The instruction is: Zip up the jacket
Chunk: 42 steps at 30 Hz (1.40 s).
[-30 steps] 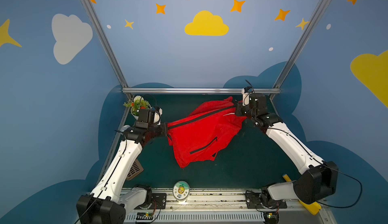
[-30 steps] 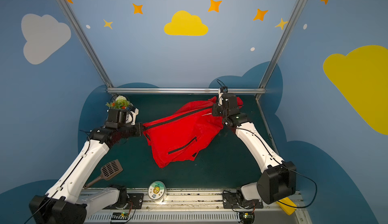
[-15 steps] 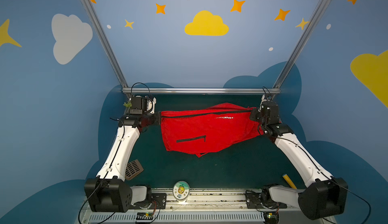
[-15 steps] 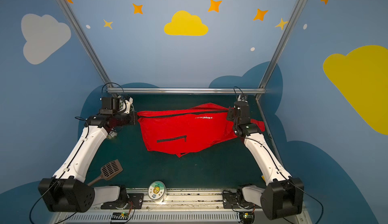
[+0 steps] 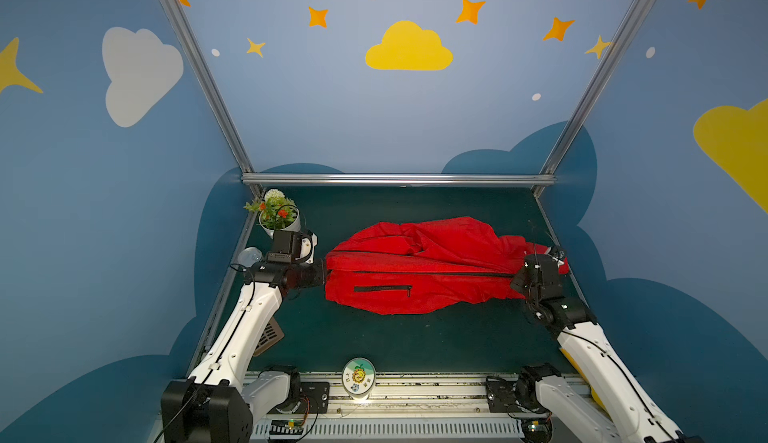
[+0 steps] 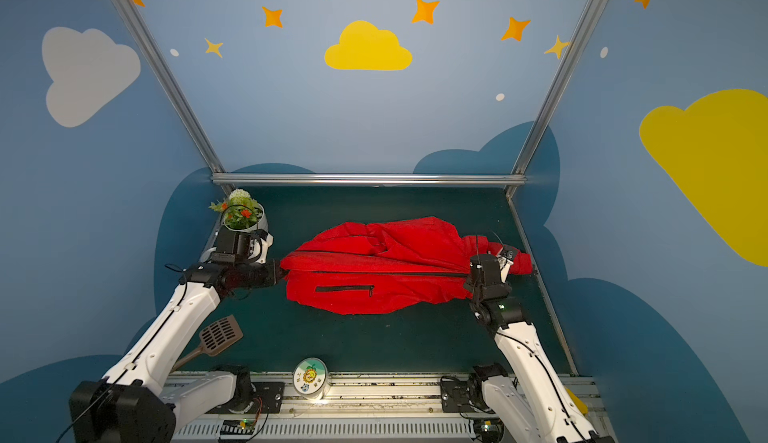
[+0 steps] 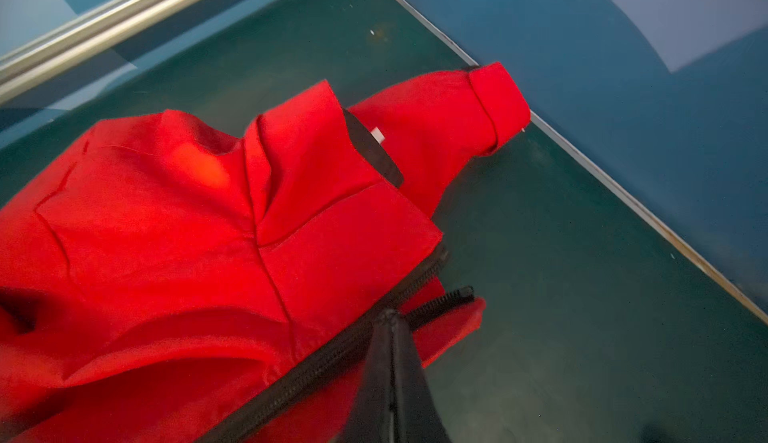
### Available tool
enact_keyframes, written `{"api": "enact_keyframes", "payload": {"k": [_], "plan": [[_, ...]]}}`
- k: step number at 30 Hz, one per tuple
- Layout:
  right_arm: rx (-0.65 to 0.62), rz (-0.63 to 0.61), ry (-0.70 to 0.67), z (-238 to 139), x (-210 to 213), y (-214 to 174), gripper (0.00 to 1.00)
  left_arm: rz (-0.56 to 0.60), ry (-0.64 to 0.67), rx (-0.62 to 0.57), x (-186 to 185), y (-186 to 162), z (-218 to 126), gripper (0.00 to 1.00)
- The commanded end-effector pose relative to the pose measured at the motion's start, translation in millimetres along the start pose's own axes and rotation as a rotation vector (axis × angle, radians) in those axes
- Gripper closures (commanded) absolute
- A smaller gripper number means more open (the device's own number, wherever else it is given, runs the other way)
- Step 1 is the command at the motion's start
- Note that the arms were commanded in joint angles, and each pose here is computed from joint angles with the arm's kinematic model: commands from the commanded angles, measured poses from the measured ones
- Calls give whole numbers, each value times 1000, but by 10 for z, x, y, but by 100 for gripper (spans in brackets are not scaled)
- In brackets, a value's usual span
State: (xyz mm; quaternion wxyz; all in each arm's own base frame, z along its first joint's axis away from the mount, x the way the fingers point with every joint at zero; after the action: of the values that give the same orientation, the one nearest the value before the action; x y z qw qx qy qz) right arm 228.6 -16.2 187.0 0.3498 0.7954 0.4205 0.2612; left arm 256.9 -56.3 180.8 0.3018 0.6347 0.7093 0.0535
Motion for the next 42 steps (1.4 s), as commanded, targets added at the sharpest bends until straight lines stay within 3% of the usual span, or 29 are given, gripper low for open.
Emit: {"api": "enact_keyframes", "payload": {"k": [1,6,12,13,14,16,17,21,26,30,34,39,42], "plan": [[12,49,-153,-41,-365,-180,100,-31,41,-10,83,-103,-7,96],[9,-15,-176,-33,-494,-315,100,41,115,66,137,-348,106,96],[-5,-20,-205,-73,-587,-277,100,74,123,9,142,-290,80,96],[-6,-16,-203,-84,-588,-263,91,85,110,13,122,-279,87,96],[-5,-18,-190,-101,-573,-248,72,97,90,19,93,-268,105,95],[-10,-22,-154,-135,-537,-218,26,112,40,28,32,-273,138,57],[-16,-21,-146,-162,-537,-203,16,118,24,27,11,-270,143,38],[-98,-43,-206,-295,-644,-42,14,159,56,-51,26,-179,38,1],[-244,-145,-217,-370,-575,327,14,222,171,-246,118,50,-200,1],[-269,-170,-188,-307,-452,507,14,237,206,-373,140,223,-301,1],[-236,-186,-34,-140,-193,564,14,334,159,-482,92,258,-230,1],[-294,-207,149,46,113,549,14,354,161,-755,219,282,-108,1],[-345,-212,168,241,167,464,14,350,175,-762,321,282,53,1]]}}
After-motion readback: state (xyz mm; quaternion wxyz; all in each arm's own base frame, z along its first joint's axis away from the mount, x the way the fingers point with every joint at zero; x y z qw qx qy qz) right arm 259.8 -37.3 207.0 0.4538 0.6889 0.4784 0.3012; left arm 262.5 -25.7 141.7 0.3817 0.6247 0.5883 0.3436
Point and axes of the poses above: each gripper's point midway between its finger pads, its own z axis out along the fingers, its own x axis along the line the jaws close on, y = z × x, the point moved 4 cm from there along -z, back along the fingers, and after that the axes turned 1 degree about -z, right-handed, at the moved point
